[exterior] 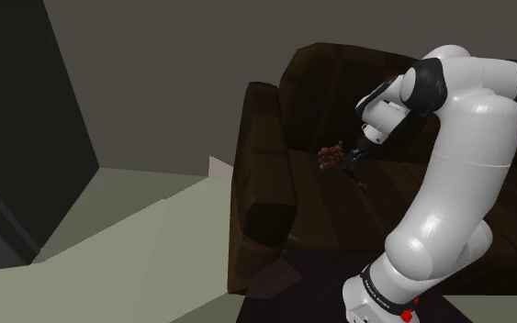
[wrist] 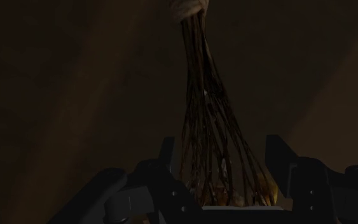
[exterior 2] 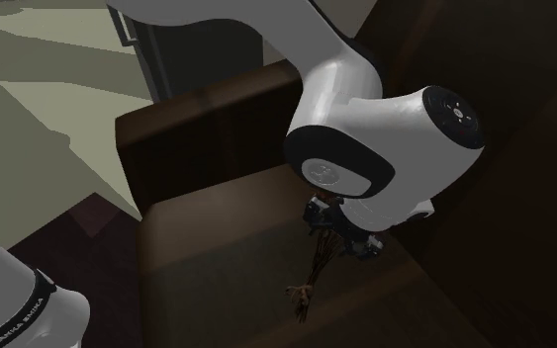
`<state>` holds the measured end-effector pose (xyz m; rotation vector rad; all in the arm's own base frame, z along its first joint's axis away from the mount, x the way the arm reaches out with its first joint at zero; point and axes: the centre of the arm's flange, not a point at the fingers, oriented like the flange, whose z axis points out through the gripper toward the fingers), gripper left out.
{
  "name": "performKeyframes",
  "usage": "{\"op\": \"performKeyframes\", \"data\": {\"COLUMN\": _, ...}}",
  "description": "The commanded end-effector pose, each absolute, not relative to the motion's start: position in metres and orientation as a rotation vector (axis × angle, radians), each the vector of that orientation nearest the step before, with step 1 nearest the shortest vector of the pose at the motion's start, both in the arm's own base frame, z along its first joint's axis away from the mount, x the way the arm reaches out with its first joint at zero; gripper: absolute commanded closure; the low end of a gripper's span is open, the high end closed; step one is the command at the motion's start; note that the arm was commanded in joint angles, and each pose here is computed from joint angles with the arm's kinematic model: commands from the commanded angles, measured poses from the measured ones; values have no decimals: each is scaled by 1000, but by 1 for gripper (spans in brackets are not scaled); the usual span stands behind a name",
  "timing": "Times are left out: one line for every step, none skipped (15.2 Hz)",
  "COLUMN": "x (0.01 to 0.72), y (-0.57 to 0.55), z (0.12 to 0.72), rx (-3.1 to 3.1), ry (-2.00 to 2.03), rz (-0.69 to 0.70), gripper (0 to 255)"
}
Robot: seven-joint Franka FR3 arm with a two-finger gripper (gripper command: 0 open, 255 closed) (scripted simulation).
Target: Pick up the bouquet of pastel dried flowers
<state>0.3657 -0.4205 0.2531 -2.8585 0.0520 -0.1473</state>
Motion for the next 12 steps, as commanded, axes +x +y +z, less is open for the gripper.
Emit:
{"op": "performKeyframes", "data": {"x": 366, "y": -420, "z": 253, "rx": -2859, "ry": 52, "rz": -147, "gripper": 255}}
{"op": "performKeyframes", "data": {"x": 366, "y": -420, "z": 253, "rx": -2859, "ry": 52, "rz": -147, "gripper": 255}}
{"op": "performKeyframes", "data": {"x": 366, "y": -420, "z": 253, "rx": -2859, "ry": 52, "rz": -147, "gripper": 255}}
{"op": "performKeyframes", "data": {"x": 366, "y": -420, "z": 253, "rx": -2859, "ry": 52, "rz": -147, "gripper": 255}}
{"op": "performKeyframes", "data": {"x": 366, "y": -420, "z": 253, "rx": -2859, "ry": 52, "rz": -147, "gripper": 255}}
{"op": "performKeyframes", "data": {"x": 366, "y": -420, "z": 253, "rx": -2859, "ry": 52, "rz": -147, "gripper": 255}}
{"op": "performKeyframes", "data": {"x": 366, "y": -420, "z": 258, "rx": -2859, "ry": 52, "rz": -147, "gripper": 255}}
{"op": "performKeyframes", "data": {"x": 366, "y": -420, "z": 263, "rx": -2859, "ry": 52, "rz": -147, "gripper": 255}}
{"op": "performKeyframes", "data": {"x": 366, "y": -420, "z": 269, "rx": -2859, "ry": 52, "rz": -147, "gripper": 255}}
{"op": "performKeyframes", "data": {"x": 366, "y": -420, "z": 274, "rx": -2859, "ry": 52, "rz": -147, "gripper": 255}}
{"op": "performKeyframes", "data": {"x": 366, "y": -420, "z": 279, "rx": -2859, "ry": 52, "rz": -147, "gripper": 255}}
{"op": "performKeyframes", "data": {"x": 366, "y": -420, "z": 284, "rx": -2859, "ry": 52, "rz": -147, "gripper": 255}}
